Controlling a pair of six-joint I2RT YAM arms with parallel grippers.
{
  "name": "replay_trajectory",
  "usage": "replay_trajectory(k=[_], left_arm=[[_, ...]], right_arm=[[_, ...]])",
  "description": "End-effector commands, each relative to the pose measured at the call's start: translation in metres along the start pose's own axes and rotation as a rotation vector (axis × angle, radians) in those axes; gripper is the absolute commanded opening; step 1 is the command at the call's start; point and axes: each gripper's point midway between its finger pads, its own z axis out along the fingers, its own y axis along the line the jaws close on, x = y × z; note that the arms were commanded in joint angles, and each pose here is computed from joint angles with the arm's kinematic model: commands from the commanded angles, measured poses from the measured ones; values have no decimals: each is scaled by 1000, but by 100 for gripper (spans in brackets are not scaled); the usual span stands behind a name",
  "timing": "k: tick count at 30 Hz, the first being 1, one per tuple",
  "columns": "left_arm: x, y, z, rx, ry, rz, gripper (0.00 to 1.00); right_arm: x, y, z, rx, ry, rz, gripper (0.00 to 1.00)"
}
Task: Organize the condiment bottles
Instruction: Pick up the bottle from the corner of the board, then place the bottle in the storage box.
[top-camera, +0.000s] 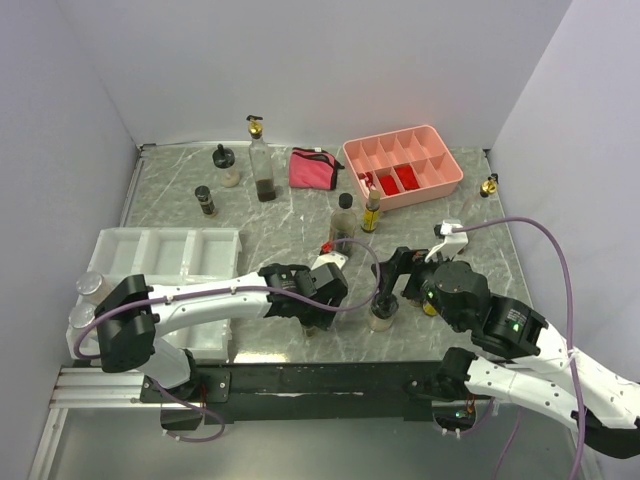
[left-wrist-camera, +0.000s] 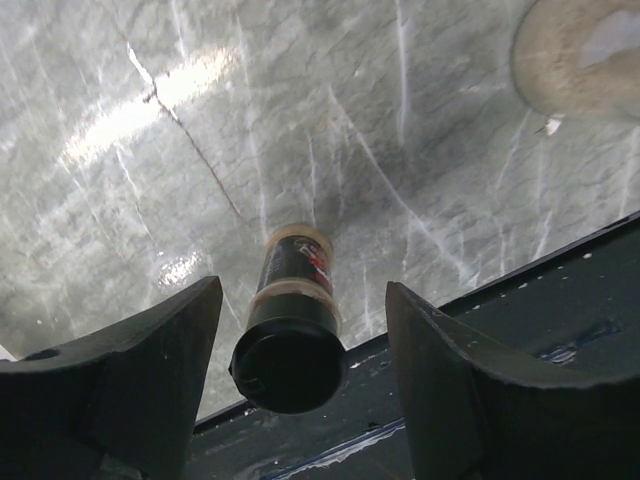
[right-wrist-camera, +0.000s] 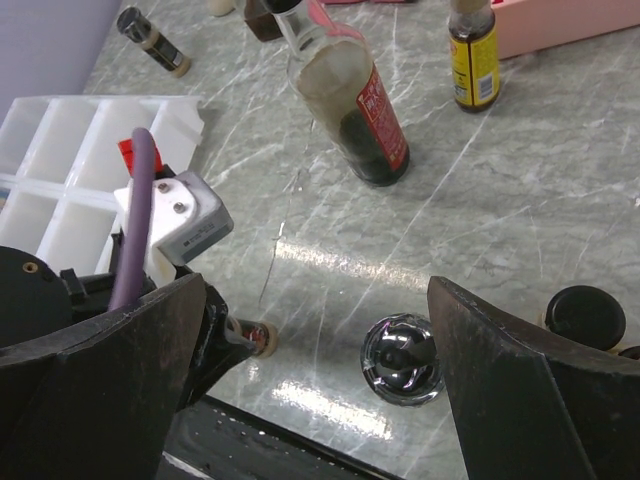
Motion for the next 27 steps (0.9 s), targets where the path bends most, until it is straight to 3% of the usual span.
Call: replay_trajectory(k=[1,6,9,12,17,20,23,27], left_arm=[[8,3,0,-1,7,-32,71],[14,7,3,-32,24,-60,64],[11,7,-2,-27,8,-80,44],[6,20,-6,-80,-16,-112,1],[-15,77,-22,-285,-79,-248,1],[-46,94,-43,-249,-158,-358,1],[-84,124,-71,-234,-295,-478,1],[-128,202,-114,-306,-518,-678,1]], right_arm=[[-10,3,-4,-17,-40,36,100],[-11,0,-7,-15,-46,40,100],[-10,0,-7,-17,-43,40,100],[-11,0,-8,-17,-46,43,100],[-11,-1,-10,-21,-49,46,100],[-9,-3,-10,-21,-49,44,100],[-9,-4,-10,-20,-53,41,100],[-10,-6,-12,-16,-55,37,100]])
